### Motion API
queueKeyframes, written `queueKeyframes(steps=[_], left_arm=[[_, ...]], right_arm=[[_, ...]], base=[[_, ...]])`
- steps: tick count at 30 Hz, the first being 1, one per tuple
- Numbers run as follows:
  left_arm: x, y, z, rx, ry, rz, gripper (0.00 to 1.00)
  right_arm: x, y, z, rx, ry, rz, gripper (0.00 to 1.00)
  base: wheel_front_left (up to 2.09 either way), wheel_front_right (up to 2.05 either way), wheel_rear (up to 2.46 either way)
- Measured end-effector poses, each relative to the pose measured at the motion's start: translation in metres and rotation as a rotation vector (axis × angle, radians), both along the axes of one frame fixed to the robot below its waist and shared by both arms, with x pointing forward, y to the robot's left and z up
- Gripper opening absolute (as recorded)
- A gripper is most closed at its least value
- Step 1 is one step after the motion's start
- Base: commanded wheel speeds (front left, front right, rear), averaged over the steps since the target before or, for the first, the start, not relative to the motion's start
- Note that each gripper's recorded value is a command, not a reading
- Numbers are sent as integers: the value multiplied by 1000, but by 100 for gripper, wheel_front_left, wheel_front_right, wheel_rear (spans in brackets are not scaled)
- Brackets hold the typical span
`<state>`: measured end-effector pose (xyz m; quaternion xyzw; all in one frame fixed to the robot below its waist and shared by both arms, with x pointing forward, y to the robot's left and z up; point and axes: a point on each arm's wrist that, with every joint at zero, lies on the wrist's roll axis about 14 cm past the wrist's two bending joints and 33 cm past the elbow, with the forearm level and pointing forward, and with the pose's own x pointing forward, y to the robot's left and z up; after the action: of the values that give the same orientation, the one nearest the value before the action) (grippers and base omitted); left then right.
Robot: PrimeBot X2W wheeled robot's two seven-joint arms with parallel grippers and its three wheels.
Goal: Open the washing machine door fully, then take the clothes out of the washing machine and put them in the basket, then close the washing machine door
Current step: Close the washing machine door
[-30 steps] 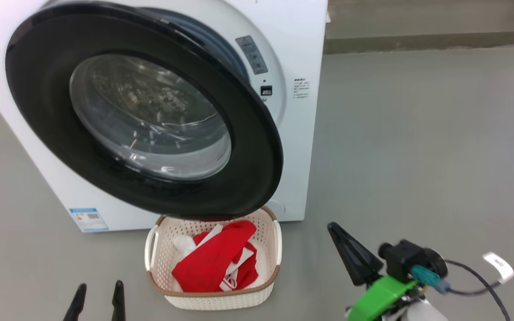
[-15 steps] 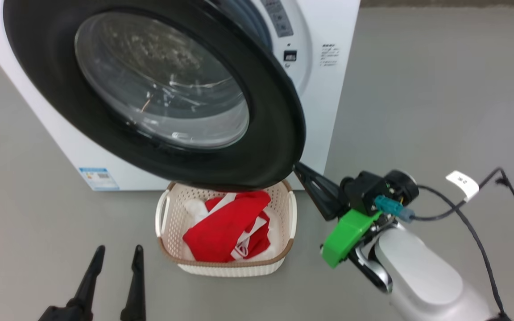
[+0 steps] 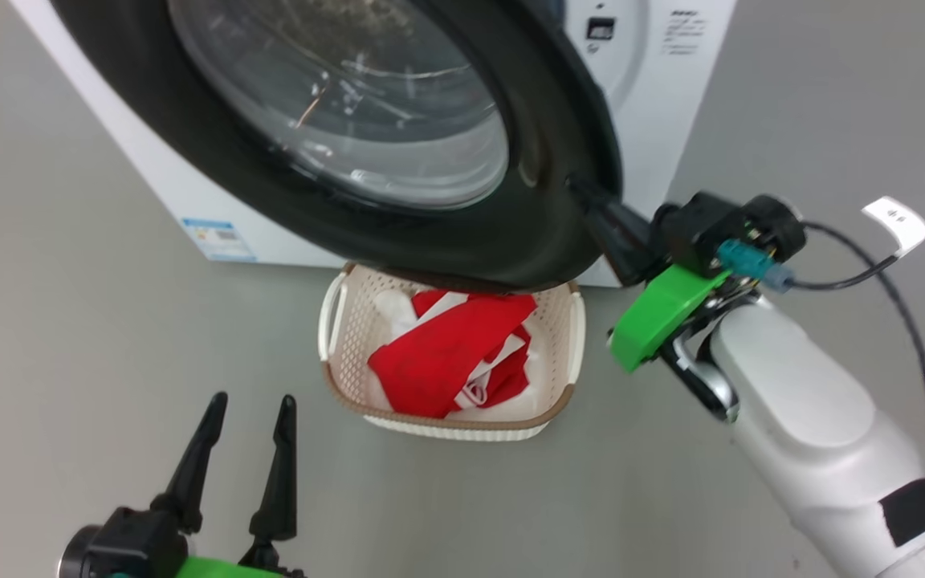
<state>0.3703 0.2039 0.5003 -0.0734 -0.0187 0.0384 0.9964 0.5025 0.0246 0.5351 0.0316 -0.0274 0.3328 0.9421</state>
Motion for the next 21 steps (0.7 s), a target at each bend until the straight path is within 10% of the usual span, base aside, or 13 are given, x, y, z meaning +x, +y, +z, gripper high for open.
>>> queueKeyframes(steps=[21], left_arm=[[6, 20, -23, 7, 67, 62, 100]], right_arm=[[61, 15, -4, 19, -18, 15, 0]], base=[[0, 0, 0]])
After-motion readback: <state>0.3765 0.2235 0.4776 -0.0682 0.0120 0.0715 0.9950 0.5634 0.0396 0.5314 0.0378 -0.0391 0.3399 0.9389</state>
